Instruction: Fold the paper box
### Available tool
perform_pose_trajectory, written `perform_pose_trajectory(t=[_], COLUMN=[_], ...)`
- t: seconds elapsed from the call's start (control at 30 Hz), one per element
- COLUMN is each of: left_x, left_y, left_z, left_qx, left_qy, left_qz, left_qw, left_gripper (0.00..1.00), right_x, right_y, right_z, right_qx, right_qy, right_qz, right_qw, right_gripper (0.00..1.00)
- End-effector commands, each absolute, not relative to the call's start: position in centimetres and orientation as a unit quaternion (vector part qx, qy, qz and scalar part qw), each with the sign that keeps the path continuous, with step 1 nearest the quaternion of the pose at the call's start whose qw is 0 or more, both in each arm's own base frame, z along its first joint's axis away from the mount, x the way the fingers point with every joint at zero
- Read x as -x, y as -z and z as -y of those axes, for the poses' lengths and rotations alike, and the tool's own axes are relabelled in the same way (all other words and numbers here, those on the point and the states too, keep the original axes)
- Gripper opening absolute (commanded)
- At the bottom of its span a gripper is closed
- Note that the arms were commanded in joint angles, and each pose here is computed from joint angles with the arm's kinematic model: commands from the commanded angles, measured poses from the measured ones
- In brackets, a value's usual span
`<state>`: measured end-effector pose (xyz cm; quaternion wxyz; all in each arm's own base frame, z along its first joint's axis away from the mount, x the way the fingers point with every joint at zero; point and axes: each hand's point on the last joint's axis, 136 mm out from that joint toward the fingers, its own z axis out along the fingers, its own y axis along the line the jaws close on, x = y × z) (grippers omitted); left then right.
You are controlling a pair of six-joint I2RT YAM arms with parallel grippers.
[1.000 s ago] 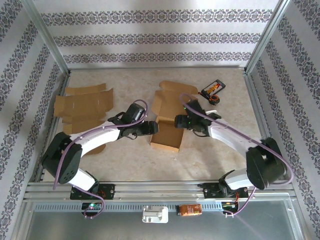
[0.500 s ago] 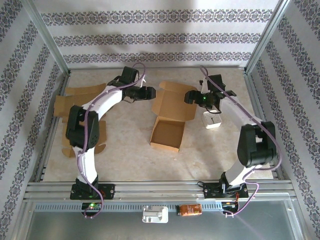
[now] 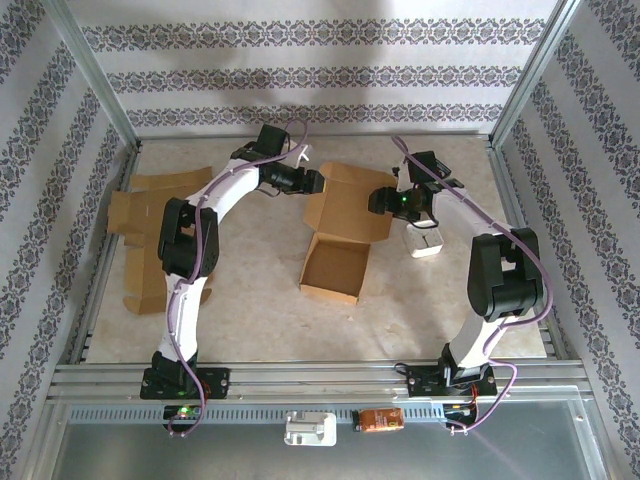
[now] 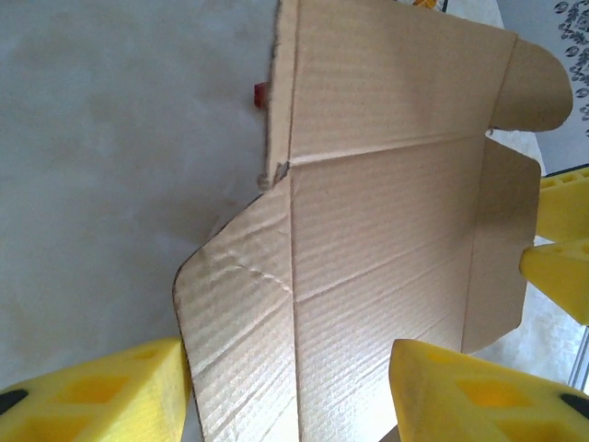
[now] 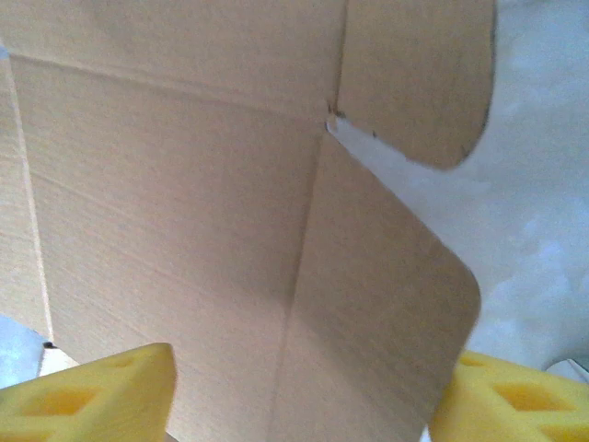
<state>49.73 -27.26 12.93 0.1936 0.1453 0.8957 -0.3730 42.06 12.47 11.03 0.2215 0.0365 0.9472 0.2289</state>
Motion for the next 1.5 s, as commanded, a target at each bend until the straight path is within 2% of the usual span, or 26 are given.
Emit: perform_pose_trajectory(t=[0.0,0.2,0.43,0.67,0.87,1.1,1.2,1.33,1.47], left_x=[-49.6,-49.8,-50.0,-51.3,-52.4,-49.9,-48.1,-46.5,-44.7], left_y=[-12.4,-12.2,-13.6,-17.8,-21.1,-23.2,-23.1,-22.2,-21.3], left_z=[27.3,27.3,27.1,27.0,27.3,26.8,27.0,28.0,29.4], left_qx=[-0.155,-0.155,-0.161,-0.195,-0.232,-0.311,-0.331,-0.343,-0.383], left_qy=[0.378,0.378,0.372,0.357,0.355,0.336,0.342,0.321,0.280], left_qz=[-0.896,-0.897,-0.895,-0.875,-0.827,-0.686,-0.645,-0.621,-0.602], left_qw=[0.174,0.168,0.185,0.262,0.370,0.565,0.598,0.627,0.642], left_gripper=[0.54,0.42,0.19,0.08,0.05,0.04,0.00,0.00,0.00], right_x=[-43.5,-44.1,-44.5,-46.1,-47.8,-48.6,-47.5,-45.8,-44.2], right_y=[-11.9,-11.7,-12.6,-17.7,-22.1,-22.7,-21.4,-19.3,-17.7], right_z=[-12.4,-12.4,-12.8,-14.2,-15.6,-16.9,-17.9,-18.9,-18.5], right_qx=[-0.030,-0.029,-0.022,0.023,0.101,0.207,0.226,0.224,0.203], right_qy=[-0.230,-0.229,-0.237,-0.230,-0.195,-0.088,-0.076,-0.069,-0.068], right_qz=[-0.943,-0.943,-0.939,-0.920,-0.884,-0.841,-0.828,-0.817,-0.823], right_qw=[0.238,0.239,0.248,0.315,0.413,0.492,0.507,0.527,0.526], right_gripper=[0.61,0.47,0.30,0.22,0.07,0.07,0.08,0.10,0.19])
